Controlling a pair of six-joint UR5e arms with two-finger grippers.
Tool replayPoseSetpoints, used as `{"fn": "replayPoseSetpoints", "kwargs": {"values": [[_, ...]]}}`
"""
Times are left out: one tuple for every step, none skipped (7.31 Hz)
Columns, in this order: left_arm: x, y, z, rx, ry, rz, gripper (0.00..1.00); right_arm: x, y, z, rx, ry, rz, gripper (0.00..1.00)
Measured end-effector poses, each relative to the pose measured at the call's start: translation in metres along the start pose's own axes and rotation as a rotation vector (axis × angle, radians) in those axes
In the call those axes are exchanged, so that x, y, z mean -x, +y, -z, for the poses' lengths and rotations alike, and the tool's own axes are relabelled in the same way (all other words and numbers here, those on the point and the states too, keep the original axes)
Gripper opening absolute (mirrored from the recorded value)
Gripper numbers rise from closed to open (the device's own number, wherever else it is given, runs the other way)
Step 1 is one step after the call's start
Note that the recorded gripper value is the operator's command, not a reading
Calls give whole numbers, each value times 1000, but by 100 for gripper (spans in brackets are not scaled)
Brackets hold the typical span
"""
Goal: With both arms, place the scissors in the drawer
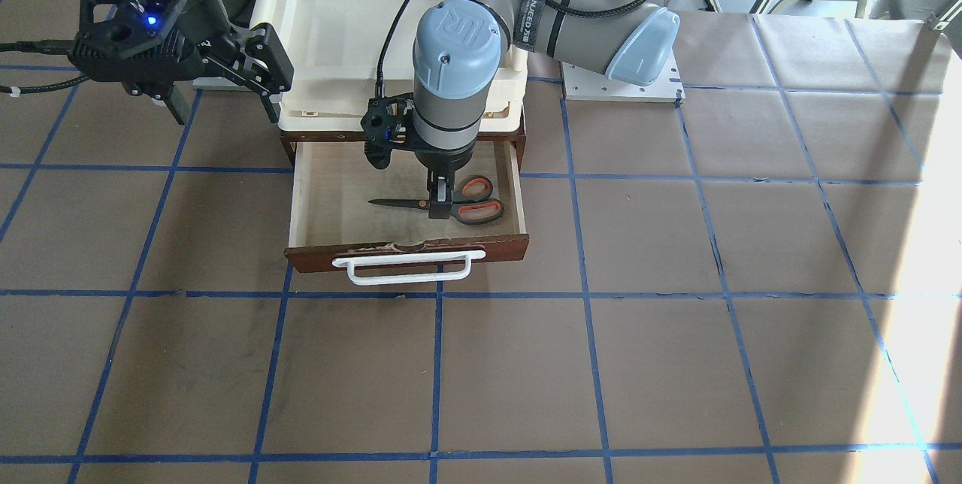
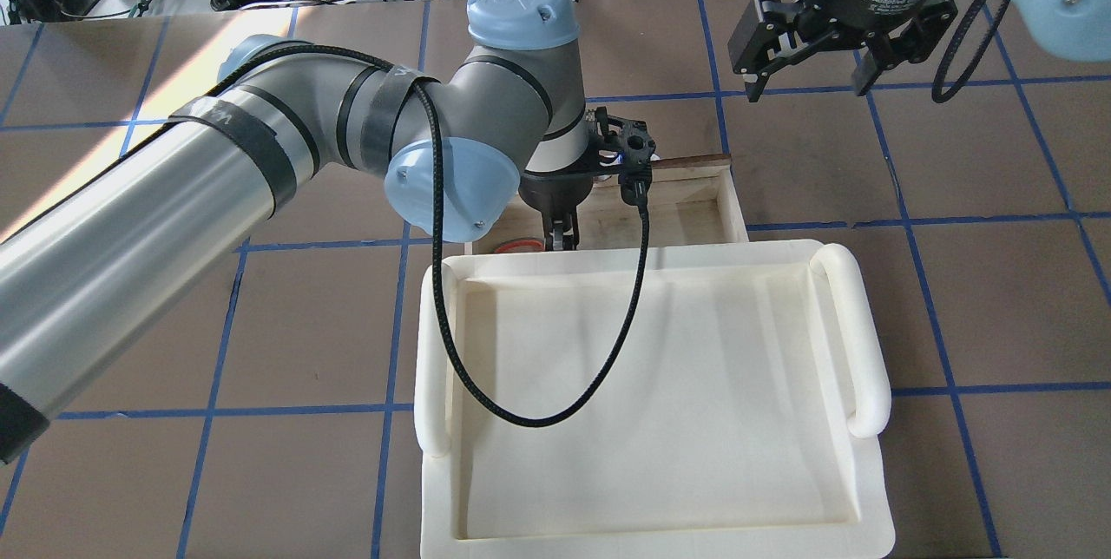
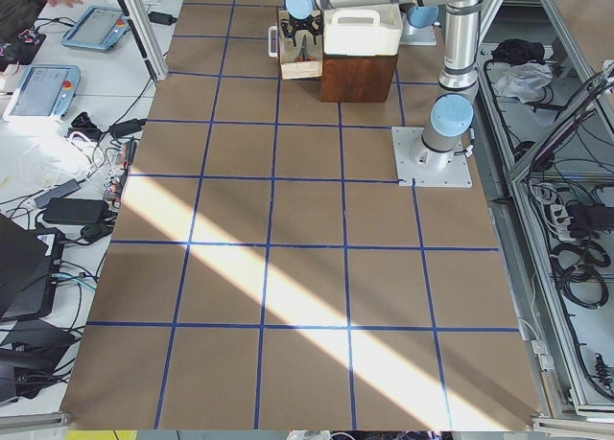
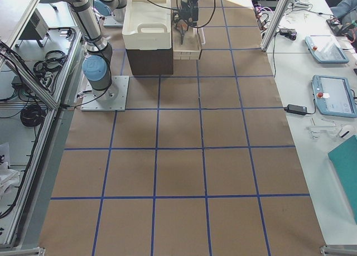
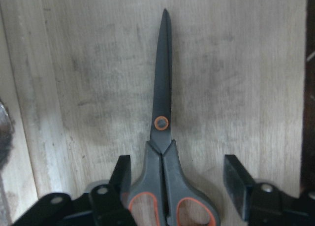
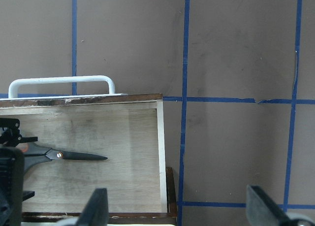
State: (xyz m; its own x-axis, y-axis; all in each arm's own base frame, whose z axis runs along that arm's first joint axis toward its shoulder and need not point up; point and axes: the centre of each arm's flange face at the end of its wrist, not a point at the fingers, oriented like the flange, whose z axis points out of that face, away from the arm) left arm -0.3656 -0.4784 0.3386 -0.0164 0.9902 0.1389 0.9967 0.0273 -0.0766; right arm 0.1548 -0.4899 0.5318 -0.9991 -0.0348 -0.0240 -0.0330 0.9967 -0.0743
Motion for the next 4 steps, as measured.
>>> {"fn": "replayPoseSetpoints", "kwargs": {"values": [[0, 2, 17, -12, -24, 47, 85, 0, 0, 0, 0, 2, -1, 100], [-1, 4, 39, -32, -57, 145, 86, 0, 0, 0, 0, 5, -2, 100], [-4, 5, 65, -61, -95, 292, 86, -1, 0, 0, -1, 6, -3, 100], [-5, 11, 91, -96, -129, 444, 100, -1, -1, 0, -1, 7, -3, 100]]}}
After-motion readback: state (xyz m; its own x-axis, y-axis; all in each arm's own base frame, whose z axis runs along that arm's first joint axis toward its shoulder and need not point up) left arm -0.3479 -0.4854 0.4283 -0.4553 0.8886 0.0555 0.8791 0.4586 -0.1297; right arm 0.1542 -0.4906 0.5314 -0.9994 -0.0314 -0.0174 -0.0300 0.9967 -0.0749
